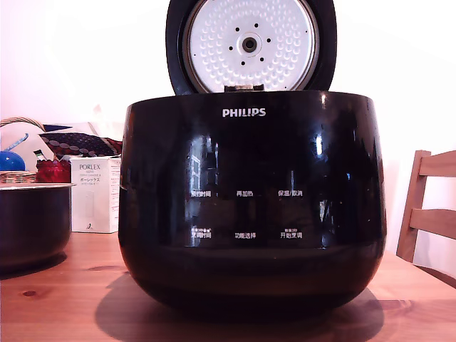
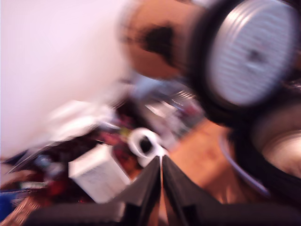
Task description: Pick up the metallic pot next to the rice cooker
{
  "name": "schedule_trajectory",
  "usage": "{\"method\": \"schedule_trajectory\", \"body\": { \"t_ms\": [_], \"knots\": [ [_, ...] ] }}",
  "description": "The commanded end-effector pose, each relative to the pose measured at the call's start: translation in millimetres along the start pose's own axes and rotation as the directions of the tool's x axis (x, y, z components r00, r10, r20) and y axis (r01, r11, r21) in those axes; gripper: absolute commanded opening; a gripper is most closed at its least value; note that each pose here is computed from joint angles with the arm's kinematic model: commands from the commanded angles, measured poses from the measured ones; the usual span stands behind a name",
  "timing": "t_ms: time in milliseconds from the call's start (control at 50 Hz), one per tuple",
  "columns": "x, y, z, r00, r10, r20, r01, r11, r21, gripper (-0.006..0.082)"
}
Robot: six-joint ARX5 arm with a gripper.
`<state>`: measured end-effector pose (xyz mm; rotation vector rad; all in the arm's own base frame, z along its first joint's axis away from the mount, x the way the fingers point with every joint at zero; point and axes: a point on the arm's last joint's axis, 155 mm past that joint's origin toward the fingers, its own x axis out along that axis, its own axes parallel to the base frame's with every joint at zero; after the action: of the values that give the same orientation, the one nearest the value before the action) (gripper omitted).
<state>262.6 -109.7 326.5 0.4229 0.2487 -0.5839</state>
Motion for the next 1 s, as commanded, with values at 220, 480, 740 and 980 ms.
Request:
{"method": "schedule_trajectory", "body": {
  "t_ms": [220,480,740,980],
  "knots": [
    [25,-11,-75,0.891,-0.162,-0.424,0.211,0.975,0.072,0.0014],
    [44,7,-130,0.741,-0.133,-0.658,0.216,0.975,0.046,0.0441],
    [66,4,-178,0.594,-0.182,-0.783,0.266,0.964,-0.022,0.0499],
    [87,3,-210,0.521,-0.224,-0.824,0.285,0.955,-0.080,0.0506]
  ]
}}
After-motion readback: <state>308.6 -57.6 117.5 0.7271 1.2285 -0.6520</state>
